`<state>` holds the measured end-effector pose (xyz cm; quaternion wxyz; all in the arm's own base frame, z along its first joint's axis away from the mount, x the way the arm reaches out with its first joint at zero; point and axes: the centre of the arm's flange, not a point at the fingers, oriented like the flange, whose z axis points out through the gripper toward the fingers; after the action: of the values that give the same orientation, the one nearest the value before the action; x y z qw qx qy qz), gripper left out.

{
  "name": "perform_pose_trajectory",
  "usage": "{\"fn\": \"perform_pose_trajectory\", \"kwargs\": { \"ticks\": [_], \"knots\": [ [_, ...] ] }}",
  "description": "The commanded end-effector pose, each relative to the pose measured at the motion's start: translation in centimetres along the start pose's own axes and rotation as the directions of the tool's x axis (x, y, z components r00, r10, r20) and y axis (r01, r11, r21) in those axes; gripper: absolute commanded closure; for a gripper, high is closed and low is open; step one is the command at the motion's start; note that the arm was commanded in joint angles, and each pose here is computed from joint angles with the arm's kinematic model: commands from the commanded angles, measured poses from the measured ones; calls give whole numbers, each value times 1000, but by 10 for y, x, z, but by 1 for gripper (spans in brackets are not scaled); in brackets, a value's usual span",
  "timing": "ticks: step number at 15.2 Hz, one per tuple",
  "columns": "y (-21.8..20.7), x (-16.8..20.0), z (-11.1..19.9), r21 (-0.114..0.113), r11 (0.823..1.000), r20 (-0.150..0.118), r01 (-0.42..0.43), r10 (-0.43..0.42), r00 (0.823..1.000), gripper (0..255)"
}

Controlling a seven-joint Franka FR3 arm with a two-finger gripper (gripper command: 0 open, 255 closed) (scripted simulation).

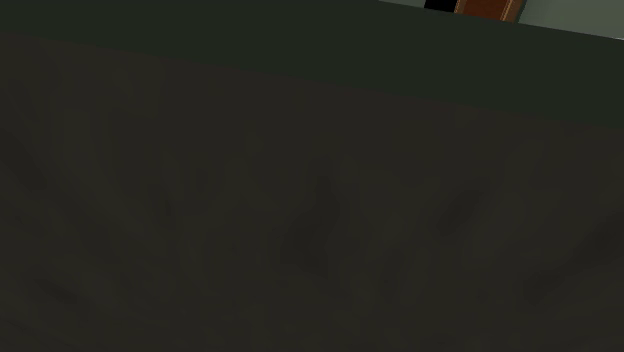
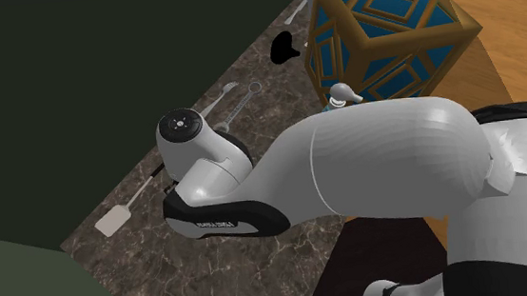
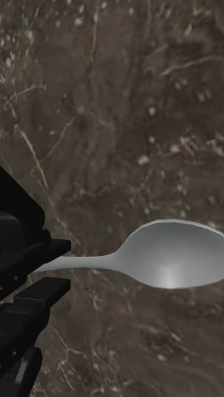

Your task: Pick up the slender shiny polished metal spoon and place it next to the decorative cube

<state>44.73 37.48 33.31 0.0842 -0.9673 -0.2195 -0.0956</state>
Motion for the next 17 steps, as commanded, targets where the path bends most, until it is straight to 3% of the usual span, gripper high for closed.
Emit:
{"fn": "perform_pose_trajectory", "kwargs": {
  "ticks": [1, 17],
  "knots": [
    [0, 0, 0, 0, 1000, 0, 0, 0, 1000, 255],
    [-9, 16, -71, 0, 1000, 0, 0, 0, 1000, 255]
  ]
}}
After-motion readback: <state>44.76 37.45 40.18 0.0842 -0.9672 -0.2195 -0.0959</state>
